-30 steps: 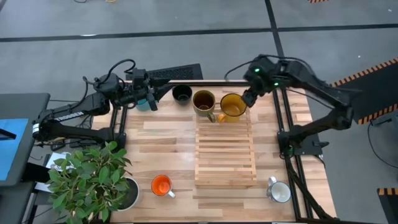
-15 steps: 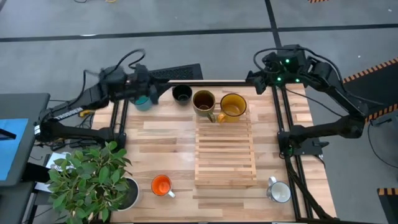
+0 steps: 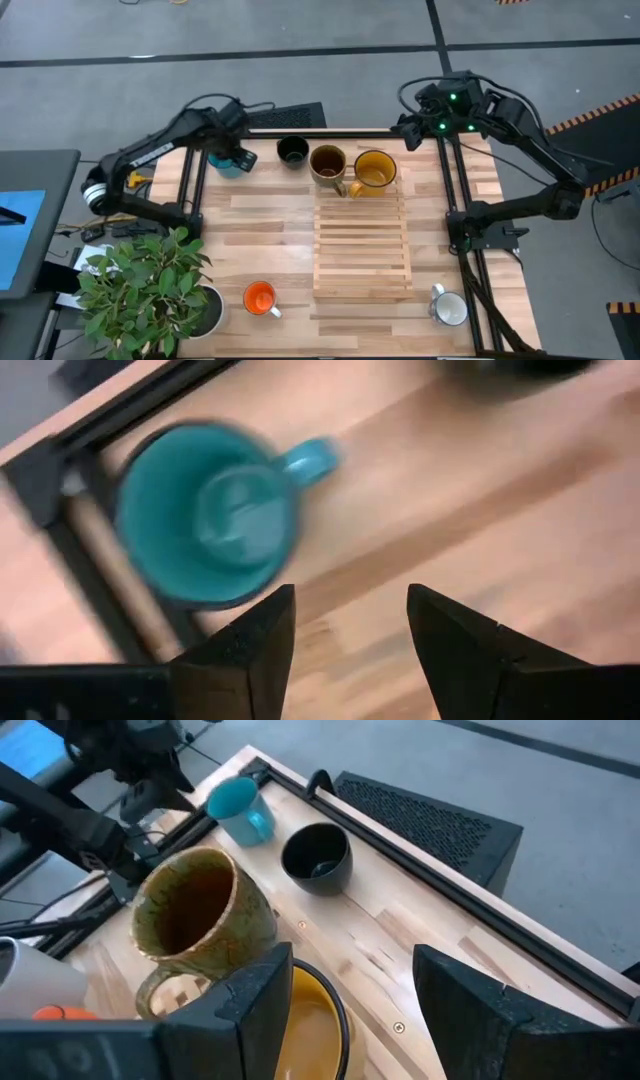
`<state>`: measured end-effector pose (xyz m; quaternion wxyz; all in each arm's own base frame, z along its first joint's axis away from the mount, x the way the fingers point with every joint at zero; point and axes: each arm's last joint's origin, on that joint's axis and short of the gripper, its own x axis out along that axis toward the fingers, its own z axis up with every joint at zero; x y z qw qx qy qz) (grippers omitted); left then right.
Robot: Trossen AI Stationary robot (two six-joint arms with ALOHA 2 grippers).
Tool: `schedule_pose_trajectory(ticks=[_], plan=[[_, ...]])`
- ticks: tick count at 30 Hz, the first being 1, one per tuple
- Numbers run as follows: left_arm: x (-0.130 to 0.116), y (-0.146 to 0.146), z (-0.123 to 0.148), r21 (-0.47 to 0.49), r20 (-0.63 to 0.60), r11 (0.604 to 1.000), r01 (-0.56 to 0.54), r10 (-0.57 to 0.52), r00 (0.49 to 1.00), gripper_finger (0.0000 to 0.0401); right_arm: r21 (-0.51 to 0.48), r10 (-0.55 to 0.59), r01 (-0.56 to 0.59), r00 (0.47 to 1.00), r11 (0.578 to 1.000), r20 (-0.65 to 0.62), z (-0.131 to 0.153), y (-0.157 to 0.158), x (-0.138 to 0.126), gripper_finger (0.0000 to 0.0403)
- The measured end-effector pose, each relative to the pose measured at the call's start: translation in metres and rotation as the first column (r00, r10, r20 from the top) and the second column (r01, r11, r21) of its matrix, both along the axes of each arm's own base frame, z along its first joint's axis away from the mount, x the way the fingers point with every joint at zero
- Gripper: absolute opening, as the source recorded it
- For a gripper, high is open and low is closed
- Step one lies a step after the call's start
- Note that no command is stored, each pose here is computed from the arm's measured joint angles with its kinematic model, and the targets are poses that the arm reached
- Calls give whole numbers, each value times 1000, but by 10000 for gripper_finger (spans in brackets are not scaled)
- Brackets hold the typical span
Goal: Place coffee mugs
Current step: Put the blue mug on the shelf
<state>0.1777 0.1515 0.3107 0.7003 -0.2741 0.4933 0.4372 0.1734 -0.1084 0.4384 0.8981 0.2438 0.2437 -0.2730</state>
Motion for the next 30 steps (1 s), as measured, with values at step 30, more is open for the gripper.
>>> schedule_pose_trajectory(ticks=[30], plan=[[-14, 36, -112, -127, -125, 991, -41, 25, 992, 178, 3, 3, -3, 1000, 1000, -20, -3, -2, 3, 233]])
